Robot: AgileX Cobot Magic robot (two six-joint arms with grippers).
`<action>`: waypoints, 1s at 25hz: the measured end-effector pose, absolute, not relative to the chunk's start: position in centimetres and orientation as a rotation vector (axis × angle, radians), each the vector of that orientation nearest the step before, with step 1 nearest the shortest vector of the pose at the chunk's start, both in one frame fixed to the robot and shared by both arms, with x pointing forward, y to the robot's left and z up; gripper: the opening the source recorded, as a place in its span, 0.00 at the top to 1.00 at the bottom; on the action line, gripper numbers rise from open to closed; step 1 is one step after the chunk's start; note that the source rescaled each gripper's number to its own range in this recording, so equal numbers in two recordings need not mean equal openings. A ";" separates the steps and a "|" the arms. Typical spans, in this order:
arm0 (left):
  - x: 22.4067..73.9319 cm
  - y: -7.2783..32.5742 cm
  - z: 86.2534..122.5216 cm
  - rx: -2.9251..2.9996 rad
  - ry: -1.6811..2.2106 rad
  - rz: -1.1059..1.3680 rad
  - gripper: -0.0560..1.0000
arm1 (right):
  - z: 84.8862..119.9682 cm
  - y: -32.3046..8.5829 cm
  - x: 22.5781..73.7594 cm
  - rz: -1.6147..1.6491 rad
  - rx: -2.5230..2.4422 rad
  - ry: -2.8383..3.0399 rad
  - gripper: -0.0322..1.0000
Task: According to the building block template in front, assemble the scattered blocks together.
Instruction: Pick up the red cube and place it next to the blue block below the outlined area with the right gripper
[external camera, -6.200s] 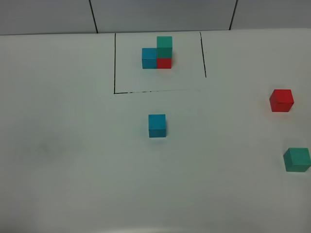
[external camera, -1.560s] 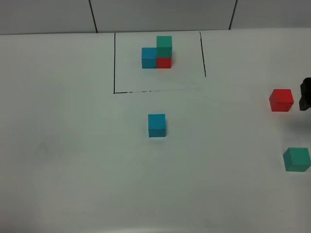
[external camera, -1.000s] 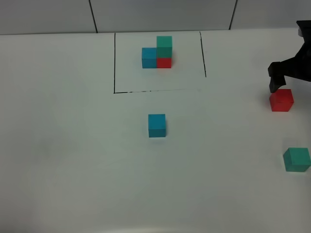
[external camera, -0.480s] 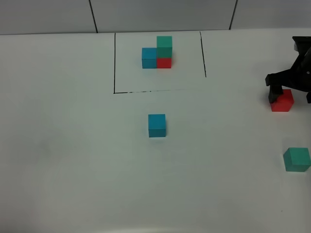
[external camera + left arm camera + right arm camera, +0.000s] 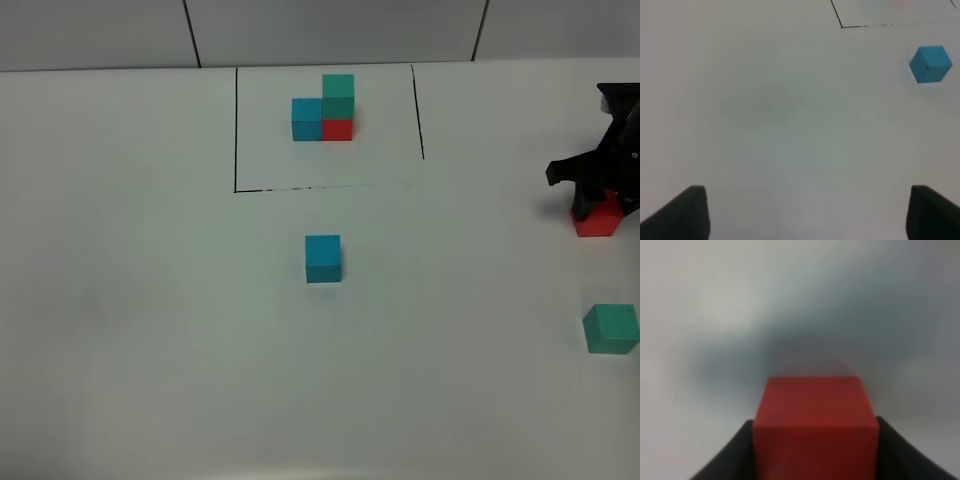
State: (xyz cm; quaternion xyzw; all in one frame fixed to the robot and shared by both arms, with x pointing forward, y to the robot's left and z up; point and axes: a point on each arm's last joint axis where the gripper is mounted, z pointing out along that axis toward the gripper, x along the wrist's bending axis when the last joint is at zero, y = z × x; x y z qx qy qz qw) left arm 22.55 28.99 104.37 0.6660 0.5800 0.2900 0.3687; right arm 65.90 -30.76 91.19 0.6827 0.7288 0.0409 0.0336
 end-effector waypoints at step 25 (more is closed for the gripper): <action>22.6 29.0 104.4 1.710 1.489 0.744 0.02 | 94.3 -10.7 59.6 -0.013 0.309 3.061 0.96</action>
